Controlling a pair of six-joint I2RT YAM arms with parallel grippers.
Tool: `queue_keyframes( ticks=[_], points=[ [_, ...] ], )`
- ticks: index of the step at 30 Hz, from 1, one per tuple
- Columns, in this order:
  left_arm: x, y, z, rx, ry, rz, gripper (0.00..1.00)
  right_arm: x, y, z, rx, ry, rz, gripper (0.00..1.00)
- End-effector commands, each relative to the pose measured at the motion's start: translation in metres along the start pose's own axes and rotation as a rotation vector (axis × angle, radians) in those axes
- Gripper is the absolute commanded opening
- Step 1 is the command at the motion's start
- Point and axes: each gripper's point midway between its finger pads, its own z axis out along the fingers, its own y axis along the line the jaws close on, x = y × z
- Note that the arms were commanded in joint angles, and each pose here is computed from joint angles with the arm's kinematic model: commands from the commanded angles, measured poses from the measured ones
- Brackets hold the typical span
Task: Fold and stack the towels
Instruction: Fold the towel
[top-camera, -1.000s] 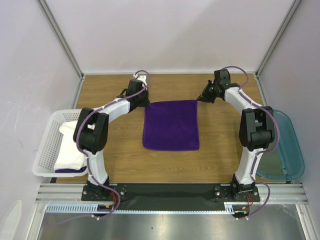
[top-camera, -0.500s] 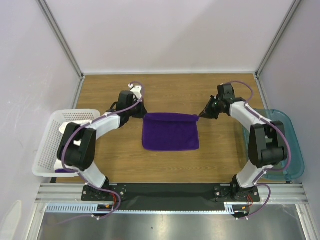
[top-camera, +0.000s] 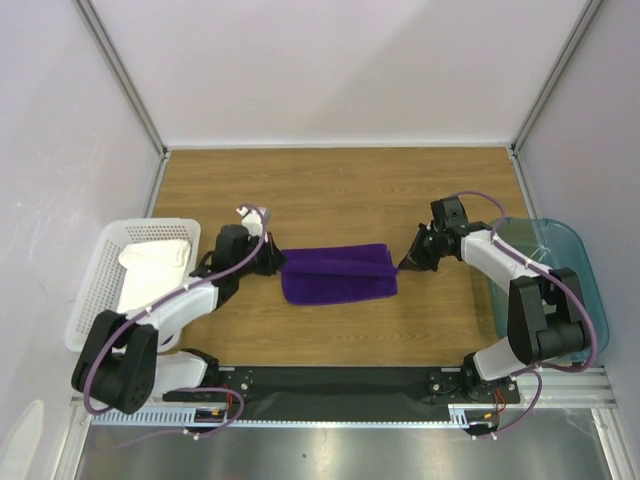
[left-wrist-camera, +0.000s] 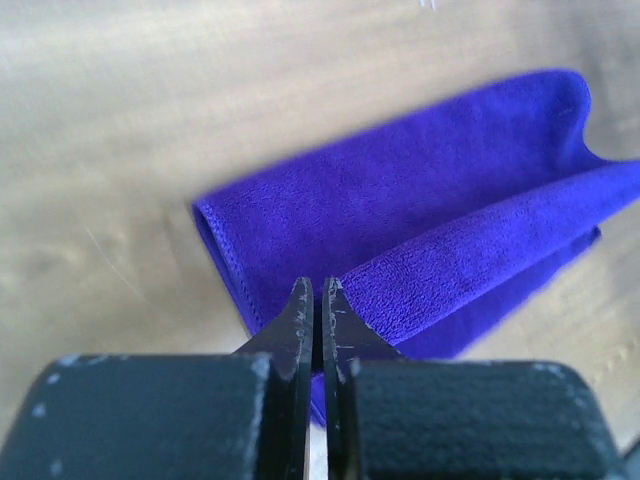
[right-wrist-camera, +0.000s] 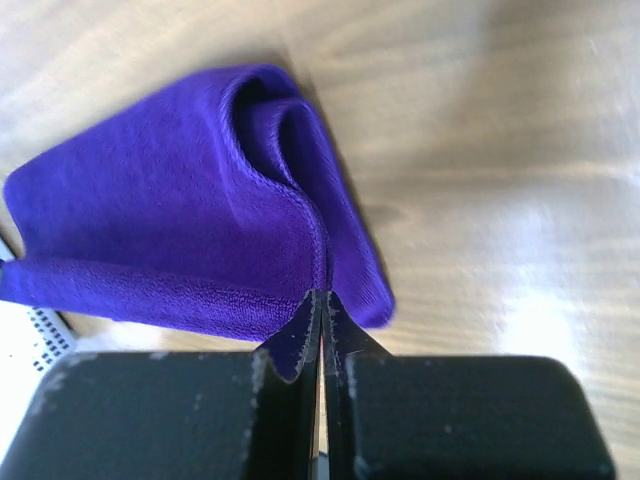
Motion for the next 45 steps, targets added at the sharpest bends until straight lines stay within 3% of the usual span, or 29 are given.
queue_keyframes(
  ticks=[1, 5, 9, 15, 25, 27, 28, 29, 31, 32, 35, 40, 45],
  points=[
    [-0.005, -0.004, -0.009, -0.039, -0.084, -0.009, 0.0, 0.005, -0.016, -0.011, 0.06, -0.026, -0.017, 0.0],
    [-0.001, -0.025, -0.016, -0.034, -0.131, 0.054, 0.0, 0.007, -0.019, -0.013, 0.063, -0.033, -0.029, 0.0],
    [0.016, 0.002, -0.019, -0.197, -0.117, -0.007, 0.0, 0.008, -0.018, -0.011, 0.059, -0.027, -0.039, 0.0],
    [0.025, 0.025, -0.02, -0.317, -0.097, -0.026, 0.0, 0.013, -0.02, -0.008, 0.06, -0.006, -0.05, 0.0],
    [0.054, 0.013, -0.013, -0.268, 0.058, -0.062, 0.05, 0.025, -0.029, -0.001, 0.086, 0.047, -0.039, 0.0],
    [0.062, 0.012, -0.017, -0.273, 0.106, -0.069, 0.18, 0.027, -0.027, -0.001, 0.08, 0.066, -0.033, 0.05],
    [0.061, 0.009, -0.018, -0.269, 0.105, -0.075, 0.27, 0.029, -0.025, -0.002, 0.076, 0.079, -0.035, 0.16],
    [0.055, 0.005, -0.023, -0.256, 0.09, -0.077, 0.45, 0.03, -0.023, -0.004, 0.07, 0.086, -0.05, 0.23],
    [0.05, 0.003, -0.033, -0.264, 0.087, -0.078, 0.65, 0.025, -0.012, -0.011, 0.052, 0.085, -0.068, 0.35],
    [0.039, -0.001, -0.037, -0.259, 0.064, -0.078, 0.84, 0.026, -0.009, -0.016, 0.055, 0.097, -0.075, 0.46],
    [0.013, -0.011, -0.054, -0.239, -0.004, -0.079, 0.86, 0.016, 0.006, -0.032, 0.04, 0.072, -0.101, 0.53],
    [-0.009, -0.022, -0.067, -0.23, -0.074, -0.18, 0.84, -0.006, 0.033, -0.041, -0.013, 0.001, -0.114, 0.53],
    [0.001, -0.027, -0.053, -0.23, -0.02, -0.298, 0.67, -0.006, 0.052, -0.022, -0.027, 0.001, -0.133, 0.5]
  ],
)
